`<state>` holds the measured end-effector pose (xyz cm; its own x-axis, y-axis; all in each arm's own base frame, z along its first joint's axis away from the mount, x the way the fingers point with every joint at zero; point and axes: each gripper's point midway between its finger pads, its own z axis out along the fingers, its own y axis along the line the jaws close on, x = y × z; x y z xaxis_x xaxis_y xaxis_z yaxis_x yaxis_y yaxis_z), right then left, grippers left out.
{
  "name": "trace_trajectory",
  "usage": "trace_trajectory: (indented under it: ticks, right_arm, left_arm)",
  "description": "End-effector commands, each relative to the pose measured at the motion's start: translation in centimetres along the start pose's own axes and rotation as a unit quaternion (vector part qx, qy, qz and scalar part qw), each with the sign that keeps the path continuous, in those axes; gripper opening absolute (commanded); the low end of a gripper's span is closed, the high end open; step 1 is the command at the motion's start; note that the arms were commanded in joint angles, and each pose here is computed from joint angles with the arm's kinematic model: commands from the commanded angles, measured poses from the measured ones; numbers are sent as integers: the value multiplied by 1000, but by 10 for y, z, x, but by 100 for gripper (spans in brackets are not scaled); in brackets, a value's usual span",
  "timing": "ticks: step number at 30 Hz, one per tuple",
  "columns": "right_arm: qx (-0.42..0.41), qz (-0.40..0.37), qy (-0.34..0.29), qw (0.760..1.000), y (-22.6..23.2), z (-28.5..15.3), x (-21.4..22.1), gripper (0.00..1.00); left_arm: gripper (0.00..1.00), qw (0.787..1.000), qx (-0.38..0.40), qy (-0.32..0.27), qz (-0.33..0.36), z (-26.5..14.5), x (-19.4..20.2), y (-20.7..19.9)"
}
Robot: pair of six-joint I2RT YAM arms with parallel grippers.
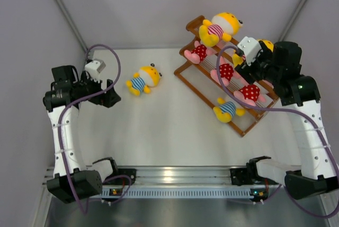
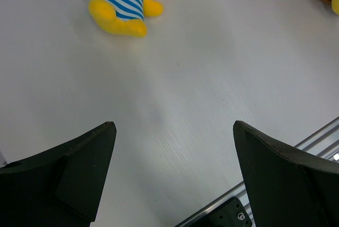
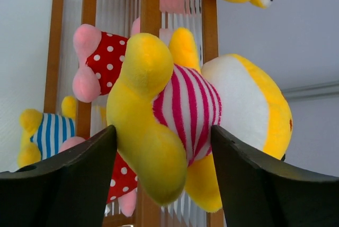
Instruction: Place and organize the stuffed toys onto the shelf
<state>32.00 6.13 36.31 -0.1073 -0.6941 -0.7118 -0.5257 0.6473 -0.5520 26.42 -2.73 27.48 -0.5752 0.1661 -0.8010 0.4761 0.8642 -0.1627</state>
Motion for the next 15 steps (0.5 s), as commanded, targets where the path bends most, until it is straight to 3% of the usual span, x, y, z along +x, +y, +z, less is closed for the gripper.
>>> trace_trajectory:
  ticks: [1,6,10,12,13,15]
  right_arm:
    - [28,12,-58,998,-16,-31,-32,71]
    - [46,37,-104,993,-25,-53,-60,78]
    - [62,75,-97,990,-37,-53,-81,83]
    - [58,55,-110,991,-21,-46,-119,83]
    - [76,55,-96,991,-29,-40,-118,83]
    - [18,37,-137,990,17,-26,-162,83]
  left_arm:
    - [98,1000,5,5,9,4,6,2]
    - [98,1000,3,16,8,8,15,4]
    - [98,999,15,44,-9,21,35,8]
    - [95,996,15,78,-40,33,54,17]
    - [94,995,12,92,-48,36,61,20]
    - [93,992,7,113,-61,41,71,26]
